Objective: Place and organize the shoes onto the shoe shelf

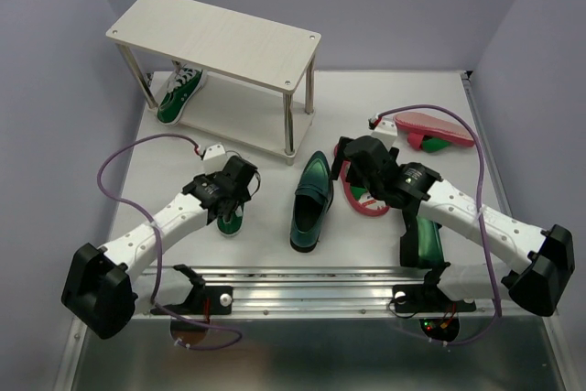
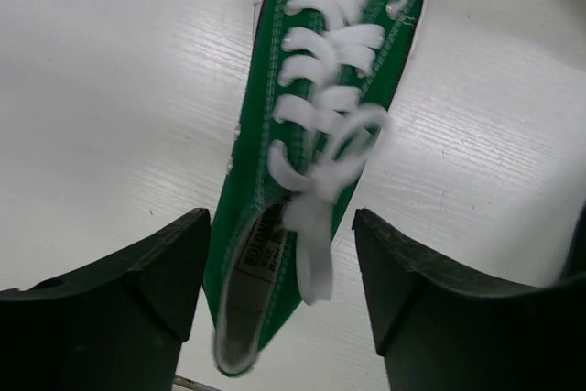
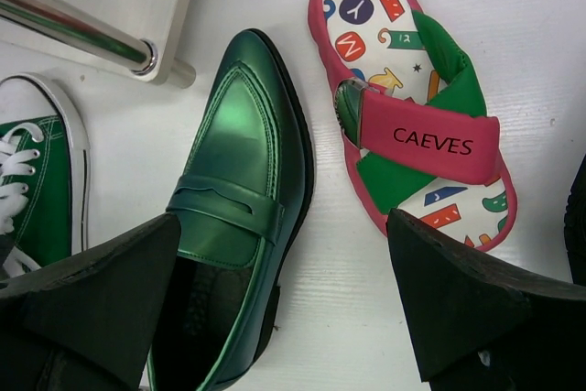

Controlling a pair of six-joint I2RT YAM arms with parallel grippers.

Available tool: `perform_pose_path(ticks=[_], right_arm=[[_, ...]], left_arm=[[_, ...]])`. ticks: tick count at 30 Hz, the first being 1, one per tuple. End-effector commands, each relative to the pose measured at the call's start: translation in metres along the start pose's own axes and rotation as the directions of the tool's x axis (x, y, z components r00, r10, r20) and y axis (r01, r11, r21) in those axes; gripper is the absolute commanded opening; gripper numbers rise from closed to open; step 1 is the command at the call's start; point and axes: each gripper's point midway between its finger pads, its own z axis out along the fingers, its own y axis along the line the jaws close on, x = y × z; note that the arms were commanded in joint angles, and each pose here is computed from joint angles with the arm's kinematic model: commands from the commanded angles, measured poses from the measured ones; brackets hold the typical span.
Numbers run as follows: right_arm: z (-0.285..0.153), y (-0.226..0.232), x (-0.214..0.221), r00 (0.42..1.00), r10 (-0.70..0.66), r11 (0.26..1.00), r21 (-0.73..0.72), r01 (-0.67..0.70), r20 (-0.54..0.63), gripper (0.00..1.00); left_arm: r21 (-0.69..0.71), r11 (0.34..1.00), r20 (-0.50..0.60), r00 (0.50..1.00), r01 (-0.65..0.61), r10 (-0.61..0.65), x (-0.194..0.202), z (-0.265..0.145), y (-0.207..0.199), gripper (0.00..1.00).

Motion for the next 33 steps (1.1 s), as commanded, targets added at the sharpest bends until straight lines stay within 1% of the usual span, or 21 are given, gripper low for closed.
perform_pose_path(ticks=[1,4,6,9,10,15,19,22,28,33], right_arm=[[-0.006,0.005,-0.014,0.998,0.03,0.999,-0.028,-0.029,0.048,1.0],[-0.008,0.004,-0.016,0.998,0.04,0.999,-0.034,-0.038,0.053,1.0],[-0.008,0.004,-0.015,0.998,0.038,0.999,-0.035,-0.036,0.05,1.0],[-0.008,0.005,-0.015,0.998,0.041,0.999,-0.036,-0.039,0.048,1.0],[-0.007,0.006,-0.014,0.998,0.039,0.999,-0.035,-0.037,0.046,1.0],[-0.006,0.007,-0.013,0.998,0.041,0.999,-0.038,-0.039,0.037,1.0],[-0.005,0.007,-0.012,0.999,0.038,0.999,-0.038,-0.037,0.035,1.0],[-0.005,0.008,-0.012,0.999,0.037,0.999,-0.037,-0.035,0.033,1.0],[-0.003,0.011,-0.013,0.999,0.032,0.999,-0.038,-0.031,0.032,1.0],[-0.002,0.013,-0.012,0.999,0.03,0.999,-0.042,-0.029,0.023,1.0]], left_arm=[[0.013,1.0,-0.001,1.0,-0.001,0.001,-0.01,-0.003,-0.011,0.77],[0.02,1.0,-0.017,1.0,0.013,-0.013,-0.01,-0.007,-0.012,0.82],[0.023,1.0,-0.024,0.999,0.021,-0.021,-0.01,-0.01,-0.012,0.82],[-0.009,0.999,-0.045,0.998,0.049,-0.049,-0.007,-0.013,-0.007,0.8],[-0.027,0.999,-0.059,0.997,0.042,-0.043,-0.003,-0.013,-0.003,0.8],[-0.058,0.994,-0.131,0.987,0.091,-0.098,0.018,-0.012,0.003,0.84],[-0.118,0.985,-0.155,0.977,0.129,-0.147,0.034,-0.011,0.014,0.84],[-0.124,0.981,-0.16,0.972,0.151,-0.17,0.038,-0.011,0.012,0.84],[-0.179,0.971,-0.185,0.964,0.157,-0.19,0.056,-0.002,0.021,0.75],[-0.186,0.967,-0.174,0.963,0.172,-0.205,0.056,-0.001,0.022,0.71]])
